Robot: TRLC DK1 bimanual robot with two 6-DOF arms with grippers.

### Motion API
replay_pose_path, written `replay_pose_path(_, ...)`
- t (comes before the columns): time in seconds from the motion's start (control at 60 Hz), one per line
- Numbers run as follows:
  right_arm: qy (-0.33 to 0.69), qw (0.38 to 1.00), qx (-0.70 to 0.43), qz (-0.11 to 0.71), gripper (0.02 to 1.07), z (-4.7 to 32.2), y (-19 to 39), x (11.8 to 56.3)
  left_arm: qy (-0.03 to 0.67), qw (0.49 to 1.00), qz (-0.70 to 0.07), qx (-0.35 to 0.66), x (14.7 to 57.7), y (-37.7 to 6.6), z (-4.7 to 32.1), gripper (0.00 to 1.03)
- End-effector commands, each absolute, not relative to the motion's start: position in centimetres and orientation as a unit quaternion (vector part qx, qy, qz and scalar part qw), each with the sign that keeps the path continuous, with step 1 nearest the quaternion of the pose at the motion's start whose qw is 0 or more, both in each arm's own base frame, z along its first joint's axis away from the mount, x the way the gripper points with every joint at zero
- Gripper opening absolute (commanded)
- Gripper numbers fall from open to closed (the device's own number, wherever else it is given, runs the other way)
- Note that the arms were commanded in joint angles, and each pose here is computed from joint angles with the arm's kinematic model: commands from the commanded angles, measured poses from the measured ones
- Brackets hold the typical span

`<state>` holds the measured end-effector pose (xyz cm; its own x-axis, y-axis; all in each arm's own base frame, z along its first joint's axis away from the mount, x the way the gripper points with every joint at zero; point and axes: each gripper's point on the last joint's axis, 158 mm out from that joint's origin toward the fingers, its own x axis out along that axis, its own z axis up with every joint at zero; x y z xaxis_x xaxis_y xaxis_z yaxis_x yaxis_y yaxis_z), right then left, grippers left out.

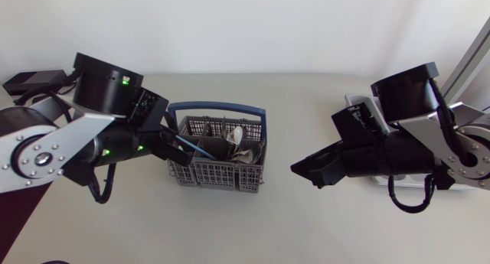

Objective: Sort the cutlery from the basket into the organizer compartments.

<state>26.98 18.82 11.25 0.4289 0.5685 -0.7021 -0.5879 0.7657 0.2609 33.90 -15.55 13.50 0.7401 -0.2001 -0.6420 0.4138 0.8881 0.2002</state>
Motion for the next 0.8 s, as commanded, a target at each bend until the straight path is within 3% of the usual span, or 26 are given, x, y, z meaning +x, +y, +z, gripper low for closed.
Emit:
replay_pose_path(0.0, 0.414, 0.839, -0.021, 0.353, 0.68, 10.6, 19.0, 26.1, 0.280, 0.928, -0.163, 0.186, 33.5, -15.1, 15.6, 0.04)
replay_pose_path(0.667, 0.386, 0.842, -0.050, 0.374, 0.68, 11.8, 19.9, 25.6, 0.122, 0.968, -0.170, 0.141, 31.6, -15.0, 31.3, 0.04)
replay_pose_path(0.783, 0.343, 0.855, -0.078, 0.382, 0.78, 13.8, 20.1, 25.5, 0.085, 0.976, -0.171, 0.102, 31.1, -14.3, 34.4, 0.04)
